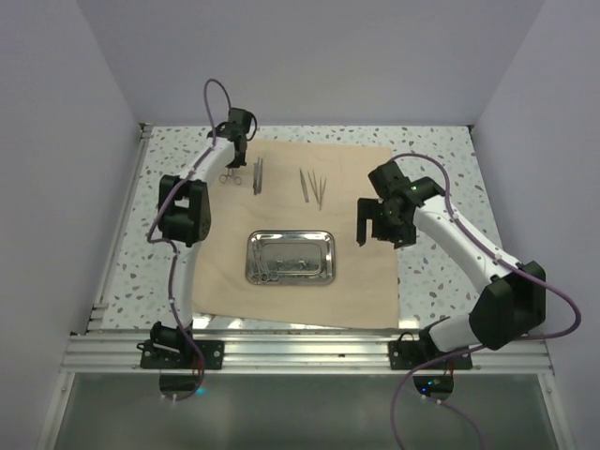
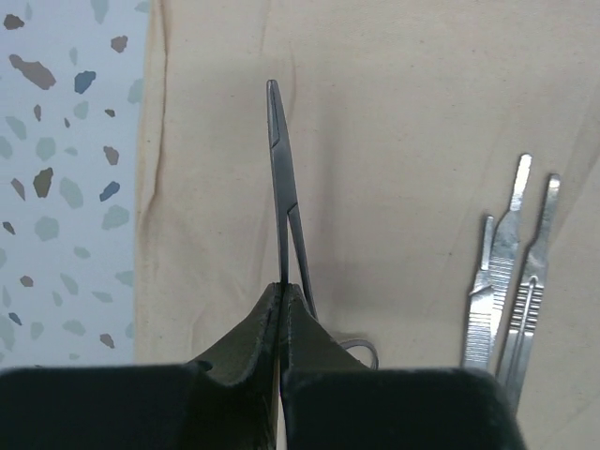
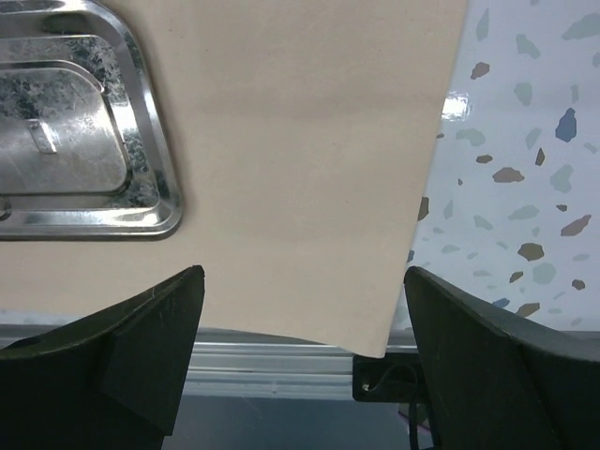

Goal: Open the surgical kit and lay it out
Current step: Place the medical item in the surgical kit, then adjust the medical item in the container.

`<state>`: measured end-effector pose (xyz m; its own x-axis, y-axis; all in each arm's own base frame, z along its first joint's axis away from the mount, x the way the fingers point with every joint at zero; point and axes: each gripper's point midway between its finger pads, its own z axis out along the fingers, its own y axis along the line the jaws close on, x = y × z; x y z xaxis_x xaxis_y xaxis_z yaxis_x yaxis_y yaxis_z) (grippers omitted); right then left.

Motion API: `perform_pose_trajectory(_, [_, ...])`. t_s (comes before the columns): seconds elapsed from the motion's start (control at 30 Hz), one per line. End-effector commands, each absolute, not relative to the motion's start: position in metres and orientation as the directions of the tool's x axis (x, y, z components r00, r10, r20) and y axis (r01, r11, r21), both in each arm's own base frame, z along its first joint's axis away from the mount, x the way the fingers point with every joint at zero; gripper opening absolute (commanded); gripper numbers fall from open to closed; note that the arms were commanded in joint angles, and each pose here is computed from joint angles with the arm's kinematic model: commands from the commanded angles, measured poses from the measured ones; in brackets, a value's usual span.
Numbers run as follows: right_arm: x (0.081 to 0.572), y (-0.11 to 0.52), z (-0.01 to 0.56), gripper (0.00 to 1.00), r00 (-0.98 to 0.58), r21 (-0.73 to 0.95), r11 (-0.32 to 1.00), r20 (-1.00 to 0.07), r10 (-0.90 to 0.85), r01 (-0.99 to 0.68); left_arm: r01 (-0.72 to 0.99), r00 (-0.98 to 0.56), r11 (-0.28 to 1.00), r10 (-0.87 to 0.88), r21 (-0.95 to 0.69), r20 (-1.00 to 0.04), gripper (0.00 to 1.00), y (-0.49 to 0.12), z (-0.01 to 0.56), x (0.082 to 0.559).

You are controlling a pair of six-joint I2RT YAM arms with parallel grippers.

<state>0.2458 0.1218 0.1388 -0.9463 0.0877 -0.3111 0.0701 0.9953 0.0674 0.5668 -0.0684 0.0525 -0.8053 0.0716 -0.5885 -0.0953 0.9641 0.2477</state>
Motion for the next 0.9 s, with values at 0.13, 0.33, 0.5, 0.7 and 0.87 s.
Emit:
perform_pose_trajectory(0.13, [0.263, 0.129, 0.144, 0.92, -0.944, 0.066, 0.997, -0.322, 0.07, 0.051, -0.09, -0.797, 0.942, 0.126, 0.323, -0.59, 0.51, -0.039, 0.069, 0.566])
perform_pose_trajectory(0.33, [0.27, 0.137, 0.146, 0.91, -0.943, 0.098, 0.994, -0.326, 0.069, 0.039, -0.135, -0.794, 0.948, 0.069, 0.287, -0.603, 0.72, -0.039, 0.098, 0.547])
perform_pose_trajectory(0.5, [0.268, 0.139, 0.146, 0.91, -0.938, 0.119, 0.992, -0.338, 0.073, 0.034, -0.104, -0.789, 0.985, 0.002, 0.137, -0.614, 0.69, -0.064, 0.134, 0.504])
perform_pose_trajectory(0.7, [0.255, 0.136, 0.144, 0.91, -0.931, 0.148, 0.989, -0.355, 0.081, 0.03, -0.016, -0.837, 0.998, 0.018, 0.058, -0.547, 0.66, -0.113, 0.135, 0.413])
perform_pose_trajectory(0.87, [0.244, 0.132, 0.14, 0.91, -0.93, 0.154, 0.988, -0.359, 0.074, 0.019, 0.039, -0.894, 0.998, 0.01, -0.057, -0.447, 0.57, -0.16, 0.112, 0.338])
